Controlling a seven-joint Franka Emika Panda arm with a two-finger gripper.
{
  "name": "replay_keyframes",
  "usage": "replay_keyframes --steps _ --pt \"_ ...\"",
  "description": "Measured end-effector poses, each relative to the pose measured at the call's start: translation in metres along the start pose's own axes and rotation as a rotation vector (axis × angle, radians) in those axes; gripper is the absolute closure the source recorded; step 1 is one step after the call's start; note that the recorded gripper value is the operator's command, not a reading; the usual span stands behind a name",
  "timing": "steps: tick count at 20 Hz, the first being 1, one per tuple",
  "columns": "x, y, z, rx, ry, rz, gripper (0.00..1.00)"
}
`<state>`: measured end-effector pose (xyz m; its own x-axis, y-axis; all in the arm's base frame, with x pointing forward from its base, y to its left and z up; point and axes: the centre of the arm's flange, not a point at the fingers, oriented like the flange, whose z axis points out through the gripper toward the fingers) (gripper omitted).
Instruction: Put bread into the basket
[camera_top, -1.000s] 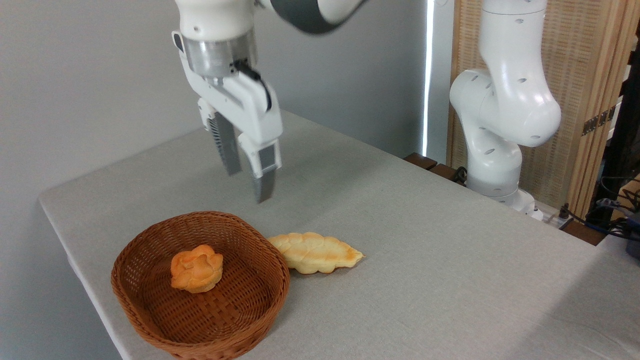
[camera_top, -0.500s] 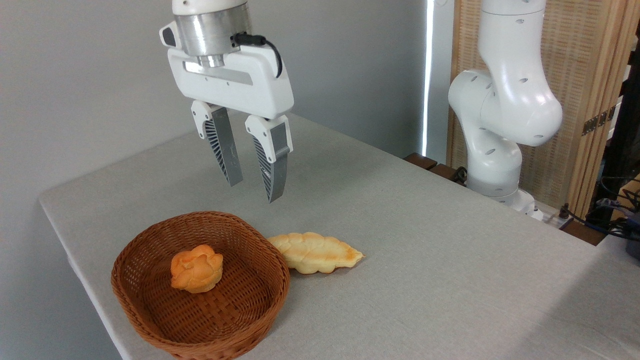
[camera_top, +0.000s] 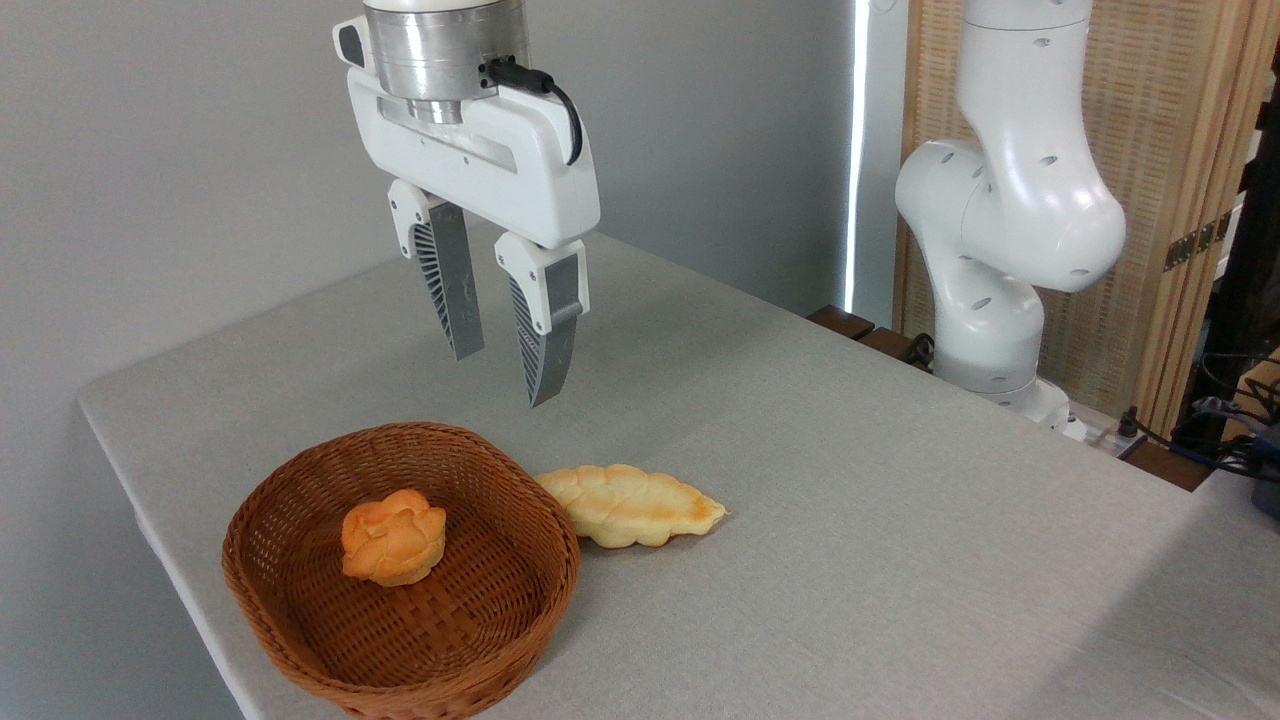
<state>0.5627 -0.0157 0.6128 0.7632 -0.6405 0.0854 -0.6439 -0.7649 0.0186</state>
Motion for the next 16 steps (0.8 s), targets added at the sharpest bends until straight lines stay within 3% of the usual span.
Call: replay_keyframes --steps 16 --pt "-0.0054 -0.0067 -0.0005 -0.014 0.012 -0.001 0.0"
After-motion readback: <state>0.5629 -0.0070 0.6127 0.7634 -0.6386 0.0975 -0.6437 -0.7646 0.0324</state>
